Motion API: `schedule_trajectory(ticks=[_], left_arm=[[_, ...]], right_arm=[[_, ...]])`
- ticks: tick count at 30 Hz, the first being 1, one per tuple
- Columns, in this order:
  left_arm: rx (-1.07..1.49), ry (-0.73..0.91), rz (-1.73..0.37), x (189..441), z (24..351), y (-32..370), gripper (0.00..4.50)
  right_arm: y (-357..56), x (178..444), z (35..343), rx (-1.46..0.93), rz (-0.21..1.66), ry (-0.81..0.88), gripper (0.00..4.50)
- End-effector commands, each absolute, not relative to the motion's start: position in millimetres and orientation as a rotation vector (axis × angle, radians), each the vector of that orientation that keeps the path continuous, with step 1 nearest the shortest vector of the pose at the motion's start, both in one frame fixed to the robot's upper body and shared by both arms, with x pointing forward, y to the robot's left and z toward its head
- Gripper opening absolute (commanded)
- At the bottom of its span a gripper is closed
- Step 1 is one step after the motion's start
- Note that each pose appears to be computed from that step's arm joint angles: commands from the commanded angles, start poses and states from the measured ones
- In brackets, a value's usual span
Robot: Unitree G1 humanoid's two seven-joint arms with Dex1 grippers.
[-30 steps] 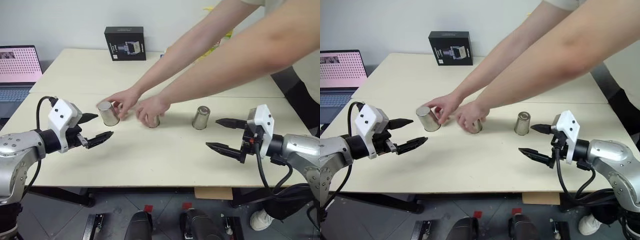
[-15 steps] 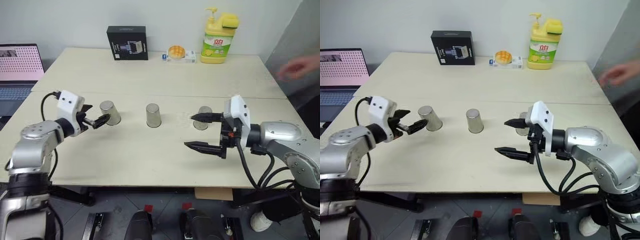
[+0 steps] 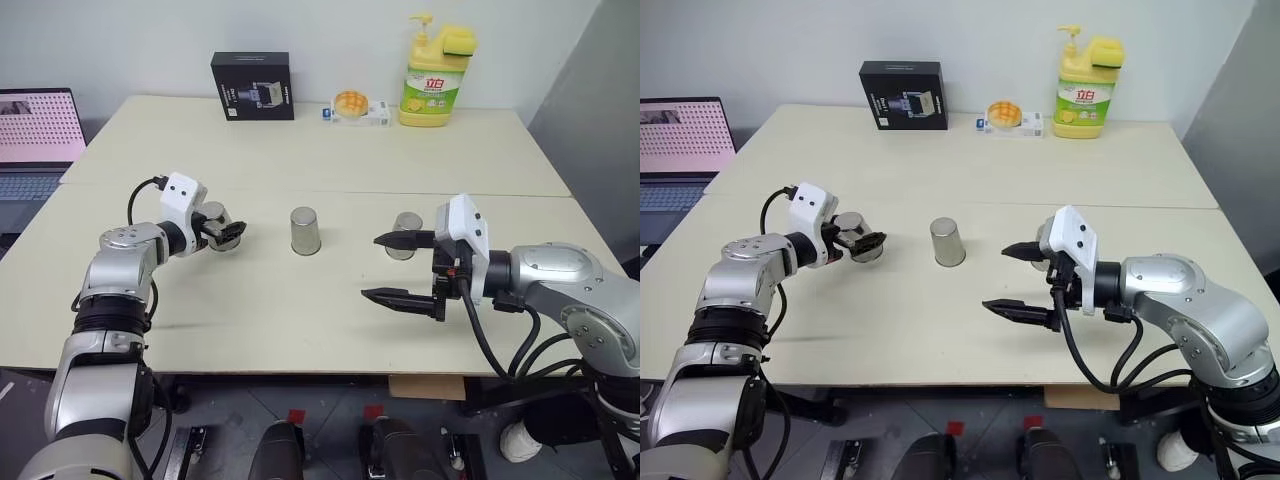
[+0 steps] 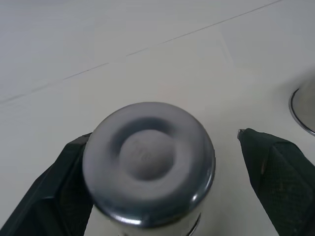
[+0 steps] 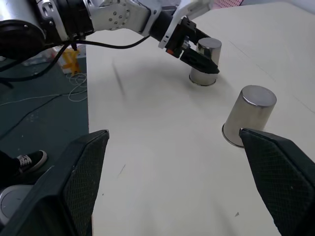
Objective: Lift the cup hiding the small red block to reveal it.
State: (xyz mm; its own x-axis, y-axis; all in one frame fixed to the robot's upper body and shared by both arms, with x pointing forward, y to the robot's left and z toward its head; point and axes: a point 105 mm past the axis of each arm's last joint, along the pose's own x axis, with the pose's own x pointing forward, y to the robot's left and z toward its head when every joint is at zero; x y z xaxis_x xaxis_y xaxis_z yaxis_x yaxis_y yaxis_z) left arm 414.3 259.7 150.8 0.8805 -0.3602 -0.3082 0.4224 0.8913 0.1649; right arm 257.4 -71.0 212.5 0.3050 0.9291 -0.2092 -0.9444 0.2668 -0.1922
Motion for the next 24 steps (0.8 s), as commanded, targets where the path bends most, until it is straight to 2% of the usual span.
schedule_trajectory(ticks=[1,6,10,13,17,21,24], left_arm=[[0.253,0.229,-0.421,418,162,258,3.82],[0.244,0.214,-0.432,414,165,259,2.70],[0.229,0.167,-0.433,406,181,263,2.68],[0.199,0.106,-0.421,396,208,268,2.68],[0.188,0.050,-0.326,390,232,288,2.68],[0.193,0.043,-0.231,392,236,306,2.68],[0.193,0.065,-0.128,400,226,323,2.68]], right_arm=[[-71,251,217,-0.314,1.265,0.026,4.50],[-73,252,215,-0.310,1.261,0.032,4.50],[-73,252,213,-0.305,1.262,0.037,4.50],[-74,252,213,-0.301,1.263,0.038,4.50],[-74,253,214,-0.292,1.258,0.032,4.50],[-74,255,215,-0.289,1.258,0.027,4.50],[-73,256,216,-0.289,1.260,0.021,4.50]])
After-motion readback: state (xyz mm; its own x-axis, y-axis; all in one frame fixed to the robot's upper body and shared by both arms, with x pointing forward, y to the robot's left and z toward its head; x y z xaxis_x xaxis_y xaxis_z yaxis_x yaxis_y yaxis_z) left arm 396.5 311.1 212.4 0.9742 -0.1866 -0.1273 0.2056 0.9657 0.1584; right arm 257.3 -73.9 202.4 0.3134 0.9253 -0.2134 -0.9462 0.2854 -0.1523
